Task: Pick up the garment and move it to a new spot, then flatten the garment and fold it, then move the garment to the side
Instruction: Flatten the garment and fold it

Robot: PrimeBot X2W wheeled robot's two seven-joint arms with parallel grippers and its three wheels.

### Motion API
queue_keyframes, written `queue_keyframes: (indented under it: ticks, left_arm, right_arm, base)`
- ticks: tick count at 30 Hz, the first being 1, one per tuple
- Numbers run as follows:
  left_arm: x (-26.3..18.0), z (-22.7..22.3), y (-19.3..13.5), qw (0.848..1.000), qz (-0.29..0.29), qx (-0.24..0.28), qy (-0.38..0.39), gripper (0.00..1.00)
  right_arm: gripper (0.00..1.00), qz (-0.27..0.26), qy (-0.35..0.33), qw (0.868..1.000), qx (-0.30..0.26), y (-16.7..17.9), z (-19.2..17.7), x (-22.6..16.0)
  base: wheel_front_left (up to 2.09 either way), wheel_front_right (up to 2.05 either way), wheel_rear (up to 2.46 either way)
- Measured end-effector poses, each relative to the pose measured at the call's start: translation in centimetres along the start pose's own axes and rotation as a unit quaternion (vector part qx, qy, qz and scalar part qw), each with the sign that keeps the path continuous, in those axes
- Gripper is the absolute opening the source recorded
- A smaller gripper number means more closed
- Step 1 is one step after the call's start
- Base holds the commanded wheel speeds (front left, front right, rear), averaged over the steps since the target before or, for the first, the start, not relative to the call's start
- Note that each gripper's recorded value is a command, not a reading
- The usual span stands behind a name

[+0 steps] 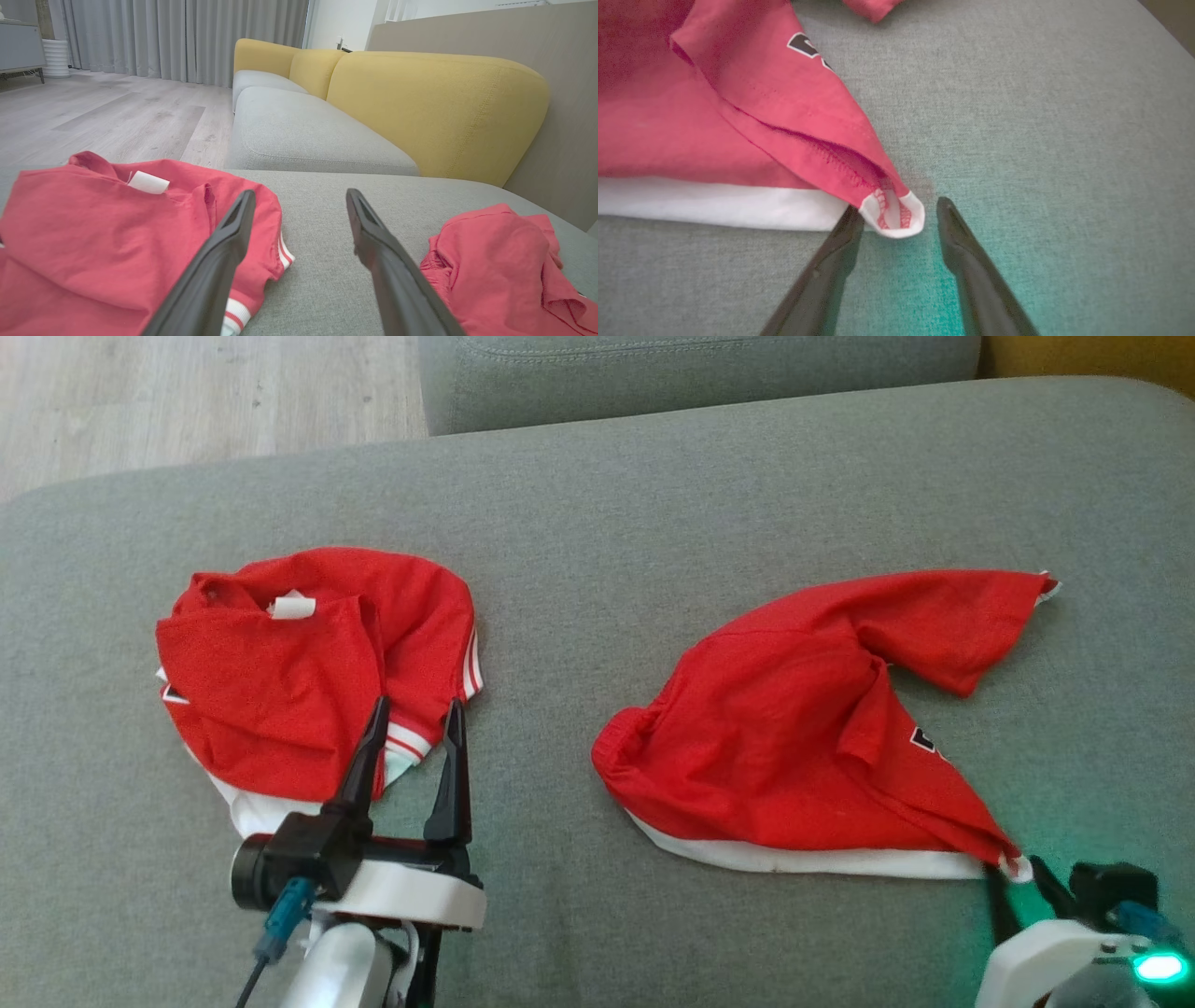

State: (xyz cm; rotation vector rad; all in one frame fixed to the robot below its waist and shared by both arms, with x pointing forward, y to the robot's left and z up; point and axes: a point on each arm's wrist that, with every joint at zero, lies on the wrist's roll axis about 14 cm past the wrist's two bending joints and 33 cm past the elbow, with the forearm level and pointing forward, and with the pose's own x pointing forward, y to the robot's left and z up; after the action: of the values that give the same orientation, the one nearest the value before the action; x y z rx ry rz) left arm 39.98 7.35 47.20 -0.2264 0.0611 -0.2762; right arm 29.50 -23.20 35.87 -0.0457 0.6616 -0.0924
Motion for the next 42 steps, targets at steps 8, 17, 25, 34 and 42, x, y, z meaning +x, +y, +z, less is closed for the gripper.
queue_keyframes:
  ticks: [8, 17, 25, 34, 42]
  left_arm:
    - [0.1, -1.4, -0.7, 0.999, -0.025, 0.026, 0.023, 1.00]
    - [-1.4, -8.1, -3.9, 0.973, -0.150, 0.111, 0.133, 1.00]
    - [-1.9, -11.6, -8.5, 0.934, -0.263, 0.150, 0.187, 1.00]
    - [-1.1, -12.4, -10.9, 0.909, -0.328, 0.157, 0.204, 1.00]
    - [-1.0, -12.5, -11.9, 0.901, -0.350, 0.155, 0.207, 1.00]
  right_arm:
    - [0.00, -0.012, -0.013, 0.999, 0.041, -1.0, 0.5, 0.3]
    - [0.00, -0.050, -0.021, 0.996, 0.072, -3.6, 1.0, 0.9]
    - [0.00, -0.060, -0.016, 0.995, 0.077, -4.2, 1.1, 1.8]
    - [0.00, -0.067, -0.013, 0.995, 0.079, -4.6, 0.9, 1.9]
    - [0.00, -0.069, -0.008, 0.994, 0.079, -4.7, 0.6, 1.8]
  base:
    - [0.00, 0.00, 0.00]
    - [0.00, 0.00, 0.00]
    - [0.00, 0.00, 0.00]
    - [0.00, 0.00, 0.00]
    - [0.00, 0.00, 0.00]
